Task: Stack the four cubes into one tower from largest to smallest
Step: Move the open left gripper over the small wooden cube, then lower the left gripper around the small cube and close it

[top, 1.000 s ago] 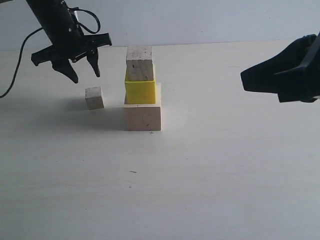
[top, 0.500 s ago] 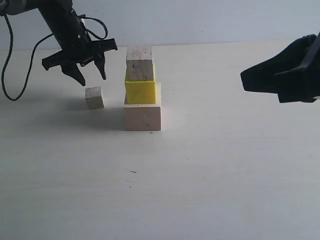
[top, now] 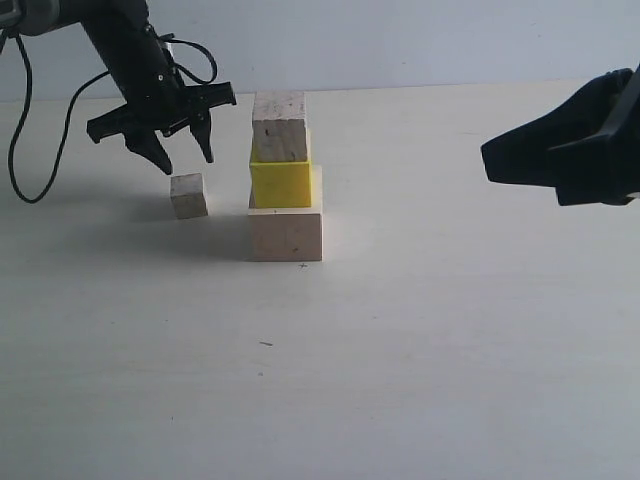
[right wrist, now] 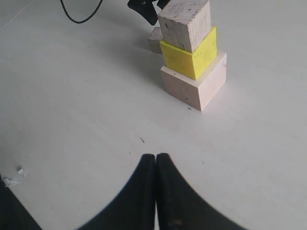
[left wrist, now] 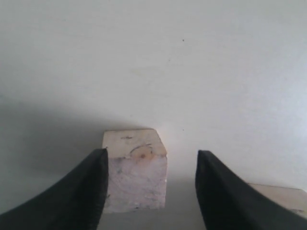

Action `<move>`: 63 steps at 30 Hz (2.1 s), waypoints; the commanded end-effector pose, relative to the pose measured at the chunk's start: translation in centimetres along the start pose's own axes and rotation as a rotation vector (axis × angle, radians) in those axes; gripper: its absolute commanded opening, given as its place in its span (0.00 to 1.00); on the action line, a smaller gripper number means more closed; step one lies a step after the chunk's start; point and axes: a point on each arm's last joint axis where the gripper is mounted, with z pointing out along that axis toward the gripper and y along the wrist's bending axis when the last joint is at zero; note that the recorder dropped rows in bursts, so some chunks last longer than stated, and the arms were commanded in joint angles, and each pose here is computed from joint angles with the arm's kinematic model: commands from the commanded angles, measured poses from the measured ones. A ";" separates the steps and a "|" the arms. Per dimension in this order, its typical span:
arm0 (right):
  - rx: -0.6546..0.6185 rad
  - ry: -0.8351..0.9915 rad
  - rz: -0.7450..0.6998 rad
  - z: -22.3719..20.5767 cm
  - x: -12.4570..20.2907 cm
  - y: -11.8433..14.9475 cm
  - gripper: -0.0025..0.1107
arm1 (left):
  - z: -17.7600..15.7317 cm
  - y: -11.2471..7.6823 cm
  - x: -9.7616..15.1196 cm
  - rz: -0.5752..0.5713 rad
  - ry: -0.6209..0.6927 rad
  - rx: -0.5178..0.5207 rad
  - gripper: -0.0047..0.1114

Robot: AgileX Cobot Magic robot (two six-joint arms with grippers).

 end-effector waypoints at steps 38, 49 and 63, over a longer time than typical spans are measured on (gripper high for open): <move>0.014 -0.017 -0.020 -0.1 -0.1 -0.2 0.02 | 0.2 0.5 1.1 0.055 0.036 -0.026 0.63; 0.014 -0.017 -0.020 -0.1 -0.1 -0.2 0.02 | 0.3 0.5 1.1 0.051 0.040 -0.028 0.63; 0.016 -0.023 -0.020 -0.1 -0.1 -0.2 0.02 | 2.9 0.9 1.1 0.049 0.093 -0.037 0.63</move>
